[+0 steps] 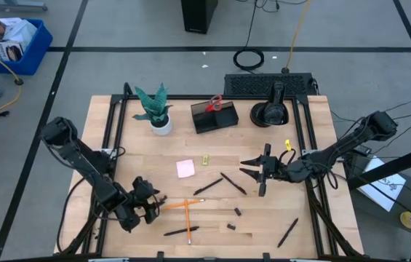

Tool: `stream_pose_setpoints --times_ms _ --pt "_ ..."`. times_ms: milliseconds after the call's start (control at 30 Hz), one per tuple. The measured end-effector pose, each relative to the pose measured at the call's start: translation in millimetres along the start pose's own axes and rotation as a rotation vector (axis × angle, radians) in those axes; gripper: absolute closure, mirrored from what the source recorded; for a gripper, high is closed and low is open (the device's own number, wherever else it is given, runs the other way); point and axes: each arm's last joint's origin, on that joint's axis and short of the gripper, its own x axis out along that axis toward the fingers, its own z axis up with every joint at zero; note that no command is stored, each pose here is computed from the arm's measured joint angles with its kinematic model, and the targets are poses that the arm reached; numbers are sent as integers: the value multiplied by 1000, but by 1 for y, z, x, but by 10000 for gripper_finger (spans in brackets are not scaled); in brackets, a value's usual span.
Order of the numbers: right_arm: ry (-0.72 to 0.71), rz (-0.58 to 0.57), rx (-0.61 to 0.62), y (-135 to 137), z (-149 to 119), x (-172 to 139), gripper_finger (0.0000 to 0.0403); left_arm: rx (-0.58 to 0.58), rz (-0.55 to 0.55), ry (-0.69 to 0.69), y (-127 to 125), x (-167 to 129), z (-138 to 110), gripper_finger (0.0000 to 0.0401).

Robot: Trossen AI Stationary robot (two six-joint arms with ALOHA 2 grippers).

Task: Pick and place office supplies into organizer
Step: Put the black binder clip into the black black mesh desk organizer

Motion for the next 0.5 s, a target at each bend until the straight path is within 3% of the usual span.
stream_pose_setpoints --times_ms 500 --pt "0 0 -8 0 0 0 303 -3 62 1 0 14 -13 162"
